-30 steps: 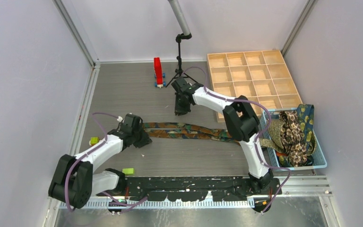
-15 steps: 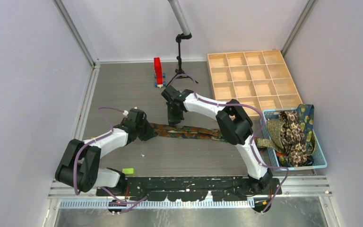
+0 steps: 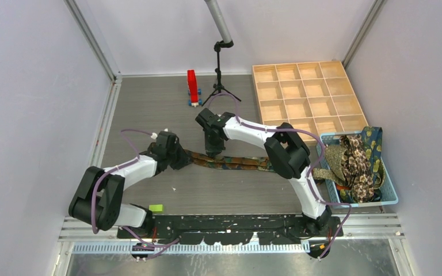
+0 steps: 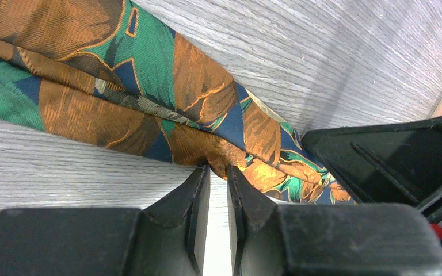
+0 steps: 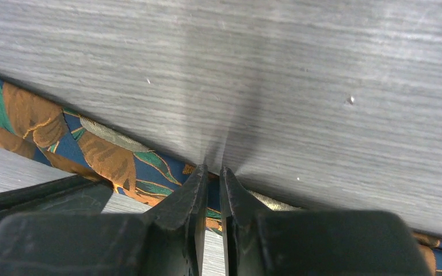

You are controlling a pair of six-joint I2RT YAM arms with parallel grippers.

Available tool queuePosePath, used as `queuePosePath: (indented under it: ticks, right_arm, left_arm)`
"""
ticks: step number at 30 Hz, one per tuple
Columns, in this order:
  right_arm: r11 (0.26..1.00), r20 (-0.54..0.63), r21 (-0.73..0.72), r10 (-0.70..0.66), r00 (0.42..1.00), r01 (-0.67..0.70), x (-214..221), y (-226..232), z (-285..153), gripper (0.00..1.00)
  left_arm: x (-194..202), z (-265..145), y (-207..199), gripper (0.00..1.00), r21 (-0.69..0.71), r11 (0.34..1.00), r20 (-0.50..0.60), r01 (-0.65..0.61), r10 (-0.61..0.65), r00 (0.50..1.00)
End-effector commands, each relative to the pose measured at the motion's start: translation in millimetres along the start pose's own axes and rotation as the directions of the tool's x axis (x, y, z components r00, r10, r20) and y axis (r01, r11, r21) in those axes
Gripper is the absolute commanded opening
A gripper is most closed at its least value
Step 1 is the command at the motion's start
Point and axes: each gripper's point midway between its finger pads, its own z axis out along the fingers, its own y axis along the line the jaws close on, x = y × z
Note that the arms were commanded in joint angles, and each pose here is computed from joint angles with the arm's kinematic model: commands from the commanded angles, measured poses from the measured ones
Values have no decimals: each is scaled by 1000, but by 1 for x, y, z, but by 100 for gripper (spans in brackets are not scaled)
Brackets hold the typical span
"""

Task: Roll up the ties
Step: Flatten out the tie at the center of the board.

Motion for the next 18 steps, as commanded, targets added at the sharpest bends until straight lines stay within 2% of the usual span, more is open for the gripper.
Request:
queuePosePath:
  ticks: [1, 10, 16, 18]
  right_arm:
    - [1000, 66, 0, -27, 997, 27, 2, 9, -30, 19]
    - [997, 167, 25, -76, 983, 73, -11, 13, -52, 18]
    - [996, 250, -23, -83, 965, 91, -38, 36, -54, 18]
    - [991, 290, -70, -87, 953, 112, -51, 52, -48, 18]
  left_arm:
    - [11, -4, 34, 20, -125, 992, -11, -30, 29, 1000]
    - [4, -37, 45, 24, -193, 979, 32, -64, 71, 997]
    - [-30, -75, 59, 31, -291, 955, 208, -52, 116, 971]
    - [-37, -76, 63, 30, -294, 954, 214, -65, 132, 968]
